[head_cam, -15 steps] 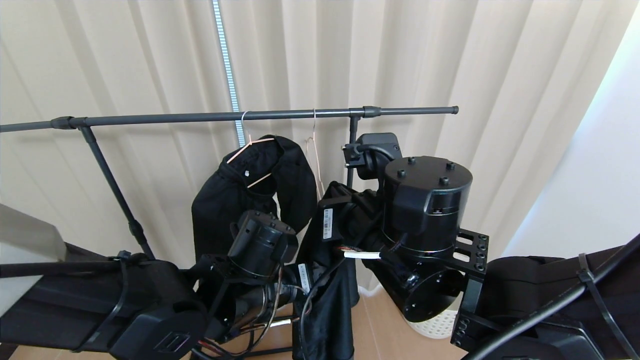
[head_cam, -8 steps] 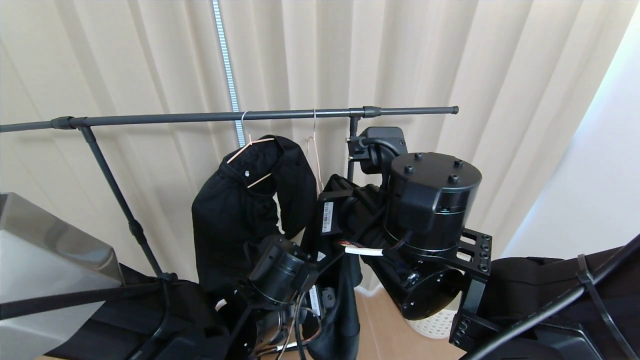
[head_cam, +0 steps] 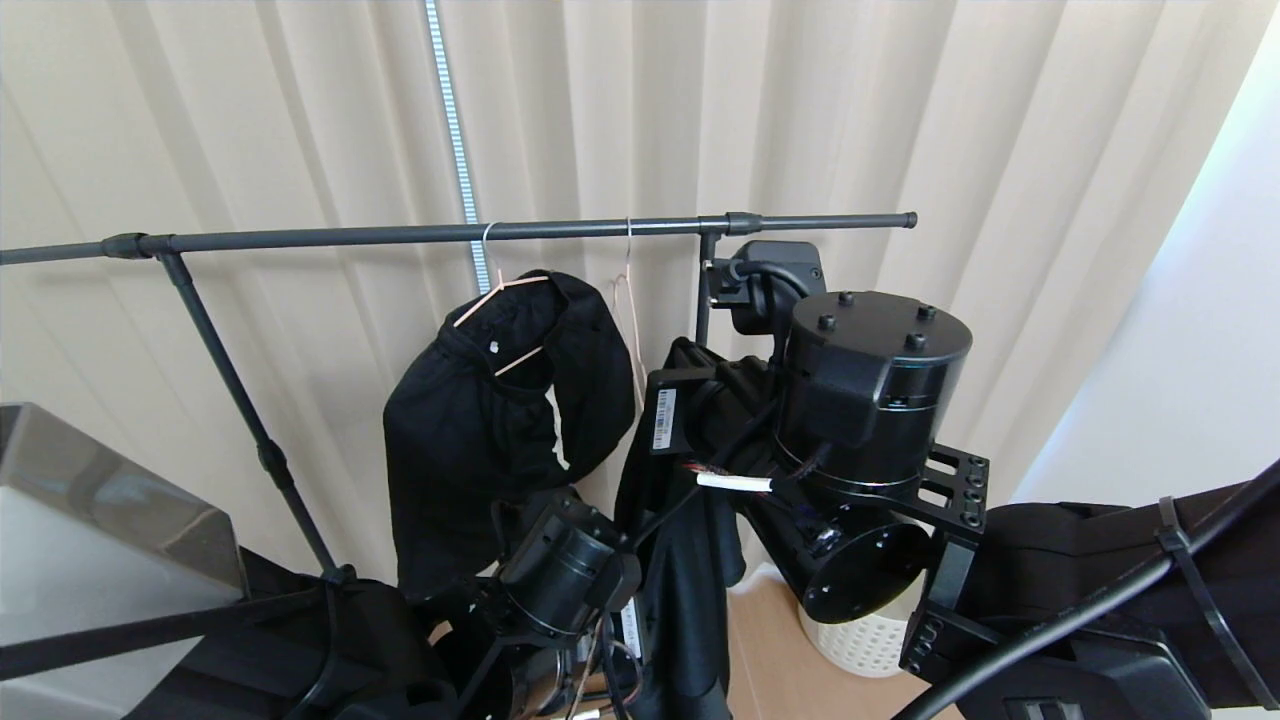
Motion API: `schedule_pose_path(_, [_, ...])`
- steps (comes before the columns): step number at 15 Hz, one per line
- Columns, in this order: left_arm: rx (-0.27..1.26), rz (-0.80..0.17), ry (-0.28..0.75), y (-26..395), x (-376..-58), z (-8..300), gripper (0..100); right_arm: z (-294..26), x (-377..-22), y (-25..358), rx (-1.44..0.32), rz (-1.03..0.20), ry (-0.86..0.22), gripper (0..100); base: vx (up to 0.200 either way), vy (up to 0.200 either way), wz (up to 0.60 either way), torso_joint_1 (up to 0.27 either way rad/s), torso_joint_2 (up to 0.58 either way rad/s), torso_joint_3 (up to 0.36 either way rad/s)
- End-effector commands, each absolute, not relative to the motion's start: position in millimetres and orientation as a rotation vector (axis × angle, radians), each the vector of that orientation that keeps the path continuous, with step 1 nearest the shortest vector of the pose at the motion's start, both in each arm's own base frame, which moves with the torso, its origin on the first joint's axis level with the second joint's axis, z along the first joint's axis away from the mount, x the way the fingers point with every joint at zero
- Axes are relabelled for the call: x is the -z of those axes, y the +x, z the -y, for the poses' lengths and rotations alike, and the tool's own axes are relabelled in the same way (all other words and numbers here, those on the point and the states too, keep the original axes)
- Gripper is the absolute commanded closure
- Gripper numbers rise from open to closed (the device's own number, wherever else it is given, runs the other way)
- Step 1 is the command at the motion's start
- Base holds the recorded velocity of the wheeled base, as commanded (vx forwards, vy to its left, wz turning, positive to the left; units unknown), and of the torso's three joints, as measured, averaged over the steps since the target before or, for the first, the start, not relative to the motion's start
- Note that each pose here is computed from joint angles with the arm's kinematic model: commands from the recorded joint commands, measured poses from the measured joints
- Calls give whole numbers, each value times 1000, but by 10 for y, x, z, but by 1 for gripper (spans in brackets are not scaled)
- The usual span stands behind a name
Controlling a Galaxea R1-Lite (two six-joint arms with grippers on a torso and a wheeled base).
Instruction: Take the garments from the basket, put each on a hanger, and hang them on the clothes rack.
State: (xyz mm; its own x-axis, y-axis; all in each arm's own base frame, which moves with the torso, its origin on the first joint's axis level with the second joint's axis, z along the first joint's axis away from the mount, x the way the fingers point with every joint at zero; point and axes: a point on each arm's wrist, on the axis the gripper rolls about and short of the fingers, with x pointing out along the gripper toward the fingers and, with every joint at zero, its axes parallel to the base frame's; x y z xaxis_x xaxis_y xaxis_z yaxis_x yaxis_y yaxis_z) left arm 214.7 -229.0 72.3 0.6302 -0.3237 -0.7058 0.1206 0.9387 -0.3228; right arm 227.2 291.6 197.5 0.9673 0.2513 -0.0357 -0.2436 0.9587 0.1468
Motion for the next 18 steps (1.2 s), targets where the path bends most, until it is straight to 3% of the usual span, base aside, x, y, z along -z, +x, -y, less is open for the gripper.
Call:
schedule_pose_path(1, [267,-832,-266,2136,-811,2259,100,-2885,-1993,2319,-235,-49,144,100,0,0,0,0,0,0])
schedule_pose_path(5, [255,-728,-288,2259,-1120,2022,100,-2711,-2003,2499,-168,-42,82,100,0,0,0,0,0,0])
schedule_pose_path(7, [249,-633,-292,2387,-1386,1836,100,-2620,-2037,2555,-138,-36,72,100,0,0,0,0,0,0])
schedule_pose_path(8, [242,-601,-285,2465,-1454,1802,100,-2608,-2034,2559,-135,-36,59,0,0,0,0,0,0,0])
schedule_pose_path(11, [269,-423,-272,2836,-1948,1822,100,-2571,-1976,2571,-126,-49,15,0,0,0,0,0,0,0])
schedule_pose_path(12, [276,-397,-279,2873,-2050,1846,100,-2542,-1857,2542,-133,-79,-57,0,0,0,0,0,0,0])
schedule_pose_path(15, [285,-391,-284,2850,-2090,1850,100,-2435,-1506,2468,-184,-164,-300,0,0,0,0,0,0,0])
schedule_pose_path(18, [288,-374,-293,2758,-2165,1788,100,-2353,-1260,2377,-259,-229,-466,0,0,0,0,0,0,0])
